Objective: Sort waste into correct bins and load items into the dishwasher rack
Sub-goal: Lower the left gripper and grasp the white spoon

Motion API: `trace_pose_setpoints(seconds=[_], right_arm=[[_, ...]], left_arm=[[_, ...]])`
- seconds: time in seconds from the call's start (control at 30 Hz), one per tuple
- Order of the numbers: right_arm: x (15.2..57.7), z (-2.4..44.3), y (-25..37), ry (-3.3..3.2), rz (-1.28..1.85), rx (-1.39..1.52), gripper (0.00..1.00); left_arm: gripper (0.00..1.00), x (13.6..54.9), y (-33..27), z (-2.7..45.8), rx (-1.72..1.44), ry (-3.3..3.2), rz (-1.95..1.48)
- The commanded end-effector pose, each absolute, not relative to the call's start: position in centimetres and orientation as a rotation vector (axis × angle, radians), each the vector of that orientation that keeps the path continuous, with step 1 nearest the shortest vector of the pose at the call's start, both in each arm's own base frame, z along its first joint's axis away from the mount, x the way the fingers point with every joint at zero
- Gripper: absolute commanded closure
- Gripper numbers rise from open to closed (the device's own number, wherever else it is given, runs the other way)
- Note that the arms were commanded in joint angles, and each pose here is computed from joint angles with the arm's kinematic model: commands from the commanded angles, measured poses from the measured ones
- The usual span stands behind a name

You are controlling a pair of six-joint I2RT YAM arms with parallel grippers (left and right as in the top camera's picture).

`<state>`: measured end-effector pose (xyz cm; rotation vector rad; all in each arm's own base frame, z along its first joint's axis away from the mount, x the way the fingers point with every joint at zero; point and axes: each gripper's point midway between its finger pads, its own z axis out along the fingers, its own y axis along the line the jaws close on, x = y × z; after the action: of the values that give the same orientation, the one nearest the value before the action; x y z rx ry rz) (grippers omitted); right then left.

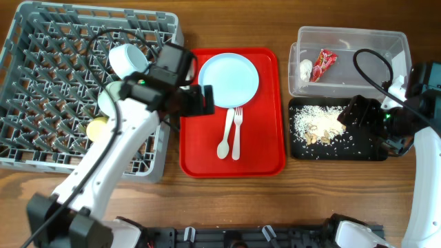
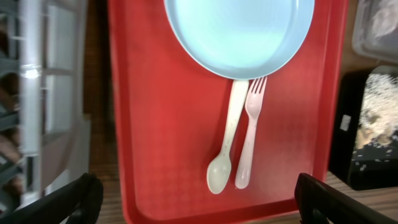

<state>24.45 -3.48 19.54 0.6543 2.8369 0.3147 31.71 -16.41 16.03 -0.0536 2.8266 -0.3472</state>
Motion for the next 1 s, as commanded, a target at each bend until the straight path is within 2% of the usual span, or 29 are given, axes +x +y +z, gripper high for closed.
trace_pose_setpoints(seconds=[0.0, 0.13, 0.27, 0.5, 0.97], right_arm=[[24.8, 20.7, -3.5, 2.8, 0.316, 0.612, 0.0], [24.8, 20.7, -3.5, 2.801, 0.316, 0.612, 0.0], [24.8, 20.6, -3.5, 2.801, 0.315, 0.612, 0.0], [24.8, 20.7, -3.5, 2.8, 0.315, 0.613, 0.0], [24.7, 20.6, -3.5, 2.803, 0.316, 0.613, 0.0]], left_arm=[[0.0, 31.6, -18.6, 13.7, 0.004, 2.871, -0.315], [0.0, 31.8, -20.6, 11.4, 0.076, 2.892, -0.279], [0.0, 31.9, -20.5, 8.7, 0.045, 2.924, -0.135], [0.0, 31.6, -21.4, 4.8, 0.08, 2.992, -0.075], [0.04, 32.1, -21.1, 1.8, 0.102, 3.0, 0.047]])
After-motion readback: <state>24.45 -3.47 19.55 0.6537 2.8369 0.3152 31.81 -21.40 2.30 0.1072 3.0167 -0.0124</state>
